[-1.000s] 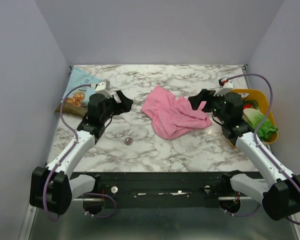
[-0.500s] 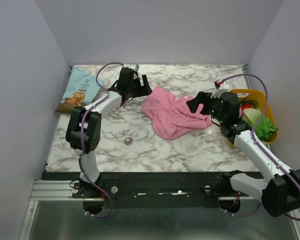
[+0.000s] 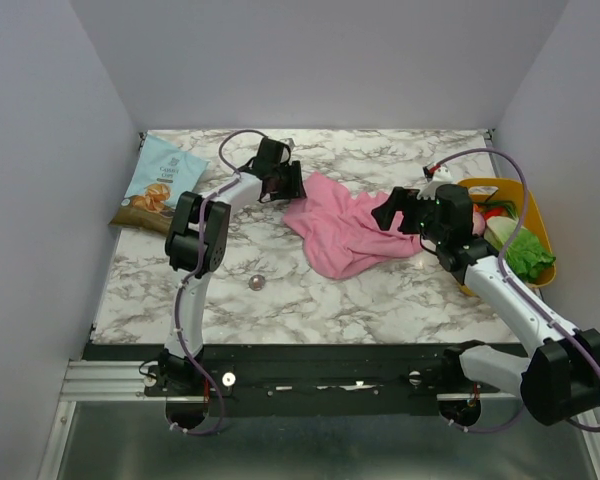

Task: Pin the brooch onto the clothing

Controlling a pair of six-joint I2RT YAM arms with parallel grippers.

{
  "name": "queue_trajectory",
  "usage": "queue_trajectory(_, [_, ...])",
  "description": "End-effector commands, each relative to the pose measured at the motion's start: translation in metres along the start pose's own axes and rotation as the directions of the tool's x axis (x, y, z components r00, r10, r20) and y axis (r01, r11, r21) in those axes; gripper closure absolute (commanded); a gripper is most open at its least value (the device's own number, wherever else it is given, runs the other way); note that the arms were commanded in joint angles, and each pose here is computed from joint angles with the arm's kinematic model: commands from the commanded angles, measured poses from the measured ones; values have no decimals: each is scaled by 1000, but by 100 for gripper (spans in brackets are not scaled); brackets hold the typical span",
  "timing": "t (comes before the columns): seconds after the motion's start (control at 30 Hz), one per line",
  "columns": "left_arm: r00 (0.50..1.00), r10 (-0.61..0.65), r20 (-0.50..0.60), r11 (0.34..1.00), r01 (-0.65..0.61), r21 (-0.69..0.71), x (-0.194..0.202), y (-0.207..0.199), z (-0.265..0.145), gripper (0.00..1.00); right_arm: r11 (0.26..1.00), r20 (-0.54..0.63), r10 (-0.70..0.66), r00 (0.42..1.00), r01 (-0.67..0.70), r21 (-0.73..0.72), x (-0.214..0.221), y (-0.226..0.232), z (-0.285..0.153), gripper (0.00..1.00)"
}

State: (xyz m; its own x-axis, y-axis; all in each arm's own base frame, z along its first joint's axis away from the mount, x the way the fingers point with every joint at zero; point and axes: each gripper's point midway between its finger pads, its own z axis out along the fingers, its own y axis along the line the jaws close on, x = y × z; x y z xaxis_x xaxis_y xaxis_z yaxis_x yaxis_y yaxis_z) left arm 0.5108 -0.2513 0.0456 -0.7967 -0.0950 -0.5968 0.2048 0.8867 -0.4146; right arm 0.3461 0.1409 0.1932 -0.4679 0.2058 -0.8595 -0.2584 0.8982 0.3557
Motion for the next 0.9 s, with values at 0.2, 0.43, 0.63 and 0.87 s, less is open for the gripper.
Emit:
queue_trajectory(0.2, [999, 32, -7, 987, -31, 156, 2, -30, -10, 100, 1000, -44, -5, 999, 6, 24, 9, -5, 2, 0])
queue_trajectory(0.43, [962, 119, 244, 961, -174, 216, -89, -91, -118, 100, 1000, -51, 4, 999, -3, 15, 9, -3, 2, 0])
queue_trajectory(0.63, [925, 174, 338, 941, -257, 218, -122, -135, -202, 100, 999, -68, 17, 998, -15, 30, 12, -6, 7, 0])
queue_trajectory(0.87, [928, 194, 318, 947, -262, 187, -94, -129, -231, 100, 996, -122, 51, 991, -42, 77, 29, -16, 21, 0])
